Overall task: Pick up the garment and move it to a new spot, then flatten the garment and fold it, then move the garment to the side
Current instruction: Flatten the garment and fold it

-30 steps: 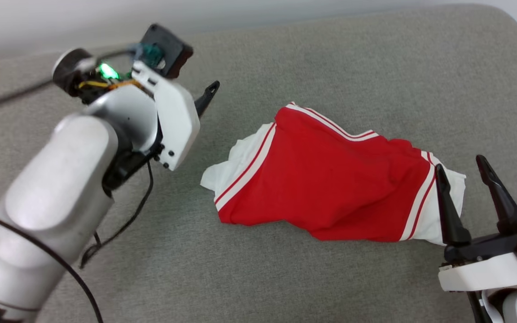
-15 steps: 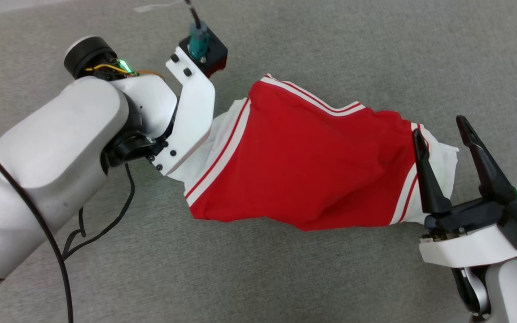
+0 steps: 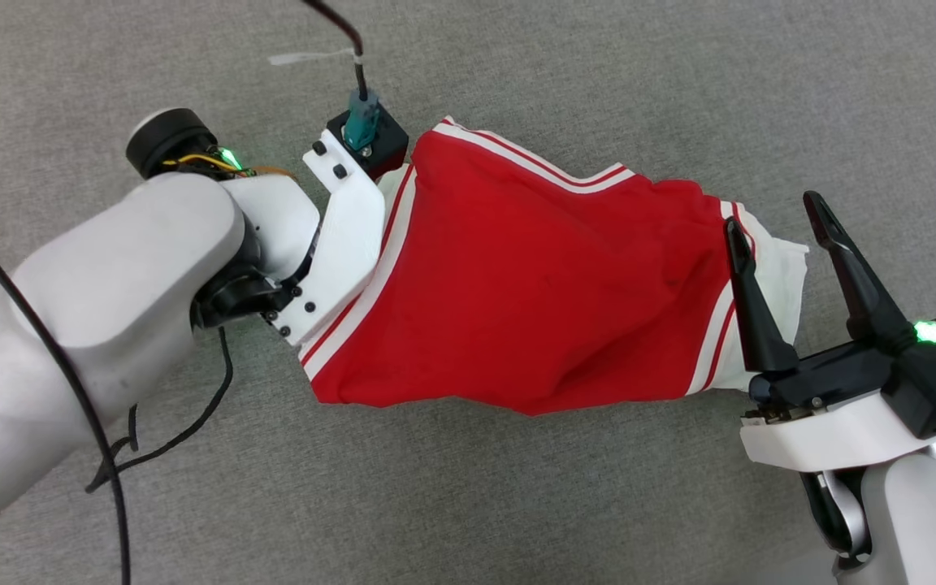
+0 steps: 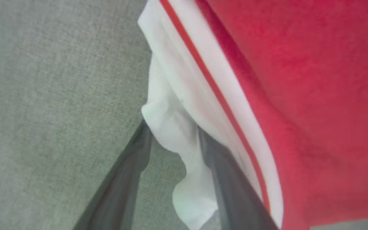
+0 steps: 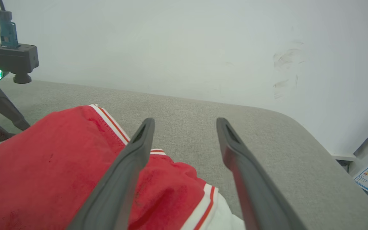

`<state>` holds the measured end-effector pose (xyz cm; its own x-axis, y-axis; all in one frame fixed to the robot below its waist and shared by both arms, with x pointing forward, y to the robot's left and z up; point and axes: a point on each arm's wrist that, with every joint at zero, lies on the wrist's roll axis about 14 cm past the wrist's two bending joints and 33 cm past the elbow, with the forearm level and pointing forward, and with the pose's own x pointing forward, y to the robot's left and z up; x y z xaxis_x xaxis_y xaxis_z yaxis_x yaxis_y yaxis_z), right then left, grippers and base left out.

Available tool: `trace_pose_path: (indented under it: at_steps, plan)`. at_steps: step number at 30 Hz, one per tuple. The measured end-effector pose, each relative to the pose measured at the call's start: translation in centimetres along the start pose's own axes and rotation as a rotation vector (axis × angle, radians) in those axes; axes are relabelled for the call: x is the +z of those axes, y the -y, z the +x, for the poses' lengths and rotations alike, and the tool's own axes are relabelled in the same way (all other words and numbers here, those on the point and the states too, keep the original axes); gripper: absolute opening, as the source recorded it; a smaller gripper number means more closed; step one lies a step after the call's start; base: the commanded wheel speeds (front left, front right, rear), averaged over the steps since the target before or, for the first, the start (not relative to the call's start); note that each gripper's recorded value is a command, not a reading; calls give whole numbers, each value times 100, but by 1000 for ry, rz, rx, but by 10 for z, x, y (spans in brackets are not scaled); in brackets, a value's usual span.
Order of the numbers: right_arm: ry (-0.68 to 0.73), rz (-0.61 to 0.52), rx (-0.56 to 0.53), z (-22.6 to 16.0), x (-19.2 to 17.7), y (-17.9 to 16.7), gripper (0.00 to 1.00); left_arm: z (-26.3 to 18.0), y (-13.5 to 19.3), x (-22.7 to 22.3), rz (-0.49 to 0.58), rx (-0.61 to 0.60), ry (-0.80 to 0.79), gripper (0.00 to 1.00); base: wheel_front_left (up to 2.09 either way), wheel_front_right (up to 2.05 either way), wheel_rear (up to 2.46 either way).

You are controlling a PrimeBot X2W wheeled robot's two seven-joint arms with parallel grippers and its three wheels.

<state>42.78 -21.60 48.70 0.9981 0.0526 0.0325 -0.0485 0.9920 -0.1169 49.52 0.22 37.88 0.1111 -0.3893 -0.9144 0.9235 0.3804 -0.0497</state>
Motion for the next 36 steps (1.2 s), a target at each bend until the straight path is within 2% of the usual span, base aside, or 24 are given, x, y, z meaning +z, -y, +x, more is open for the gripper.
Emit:
trace_pose_path:
  at_steps: [5, 12, 22, 28, 35, 36]
  plan:
    - [21, 6, 6, 2, 6, -2, 100, -13, 2, 9, 2, 24, 98, 0, 0, 0, 0]
    - [44, 31, 44, 2, 12, -17, 100, -63, -22, 0, -70, 142, 233, 0, 0, 0, 0]
    - [97, 64, 146, 10, 27, -51, 100, -132, -55, -110, -347, 349, 179, 0, 0, 0, 0]
    - [81, 60, 146, 11, 22, -50, 100, -112, -42, -175, -516, 329, 85, 0, 0, 0, 0]
    - [58, 56, 125, 8, 15, -43, 100, -86, -23, -204, -623, 280, 55, 0, 0, 0, 0]
    - [59, 56, 123, 8, 15, -42, 100, -86, -23, -204, -628, 283, 63, 43, 0, 0, 0]
